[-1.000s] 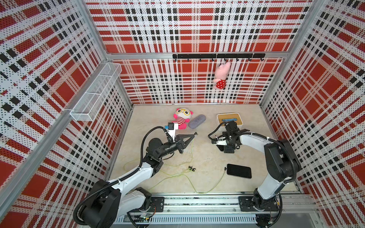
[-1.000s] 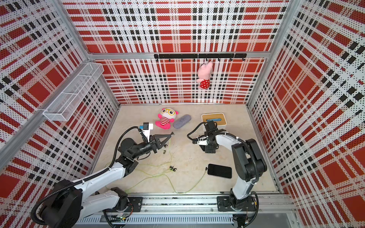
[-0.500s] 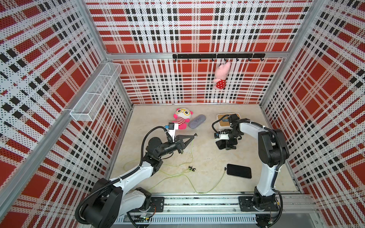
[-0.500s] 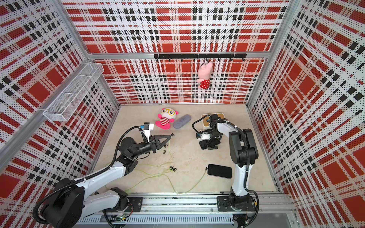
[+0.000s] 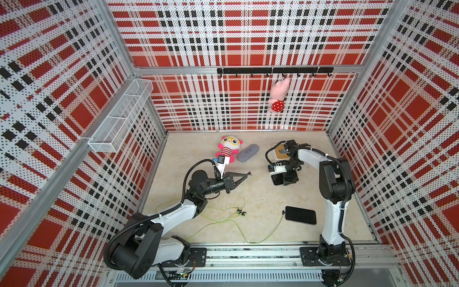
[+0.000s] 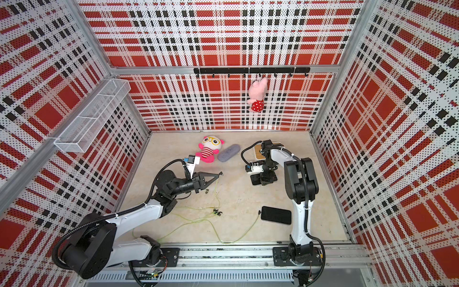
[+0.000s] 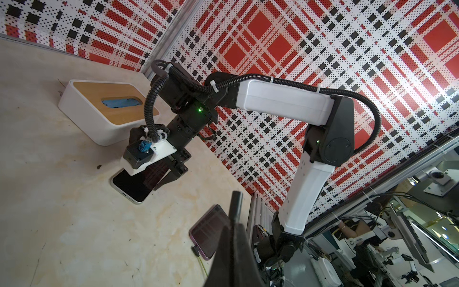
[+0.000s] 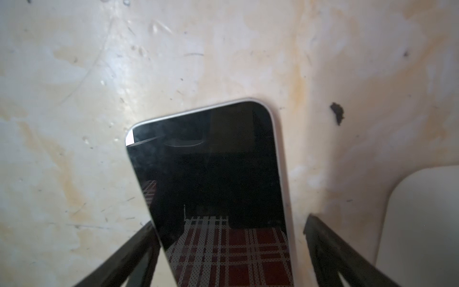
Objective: Plug wired earphones into phones
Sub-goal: Pick up the phone at the center of the board.
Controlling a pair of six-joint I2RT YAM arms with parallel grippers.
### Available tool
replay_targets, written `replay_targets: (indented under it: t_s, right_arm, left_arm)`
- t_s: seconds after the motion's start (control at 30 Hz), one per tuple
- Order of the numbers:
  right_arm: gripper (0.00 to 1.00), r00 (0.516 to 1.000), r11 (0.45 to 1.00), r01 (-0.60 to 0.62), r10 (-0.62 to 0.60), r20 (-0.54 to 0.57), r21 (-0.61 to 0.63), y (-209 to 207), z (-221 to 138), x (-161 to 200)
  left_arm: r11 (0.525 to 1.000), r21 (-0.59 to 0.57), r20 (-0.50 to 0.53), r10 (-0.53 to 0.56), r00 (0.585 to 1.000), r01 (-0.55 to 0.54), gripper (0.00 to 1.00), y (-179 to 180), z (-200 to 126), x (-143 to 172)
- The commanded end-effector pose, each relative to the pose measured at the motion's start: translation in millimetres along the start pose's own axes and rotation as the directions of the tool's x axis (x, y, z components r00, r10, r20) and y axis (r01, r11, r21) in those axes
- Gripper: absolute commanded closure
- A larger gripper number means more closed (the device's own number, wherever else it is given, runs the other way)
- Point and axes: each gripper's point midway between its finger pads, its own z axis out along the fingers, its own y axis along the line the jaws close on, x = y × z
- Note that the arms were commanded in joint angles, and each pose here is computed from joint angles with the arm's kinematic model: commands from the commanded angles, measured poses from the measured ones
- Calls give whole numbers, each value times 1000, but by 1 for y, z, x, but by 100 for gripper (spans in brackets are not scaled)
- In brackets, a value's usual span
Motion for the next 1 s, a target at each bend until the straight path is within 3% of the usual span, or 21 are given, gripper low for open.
replay_targets:
  t_s: [0.0, 0.2, 0.33, 0.53, 0.77, 0.97]
  right_arm:
    - [15, 1000, 987, 5, -7, -11, -160, 36, 35, 8]
    - [42, 999, 986, -38, 39, 8, -164, 46, 35, 6]
    - [47, 993, 994, -84, 90, 80, -70, 33, 9, -10]
    - [49, 928, 954, -202, 114, 354, 220, 2, -79, -54]
    - [54, 771, 760, -409, -8, 636, 506, 14, -205, -85]
    - [55, 647, 568, -539, -193, 738, 622, 60, -282, -99]
  left_arm:
    - [999, 39, 13, 31, 999, -32, 100, -10, 3, -12]
    - [999, 36, 23, 36, 999, -37, 100, -11, 4, -14]
    - [999, -2, 82, 46, 996, -46, 100, -10, 2, -27]
    - [990, -72, 194, 132, 972, -120, 100, -29, 10, -51]
    - [975, -176, 363, 192, 912, -135, 100, -70, 29, -74]
    - [978, -171, 438, 185, 880, -121, 100, -115, 54, -72]
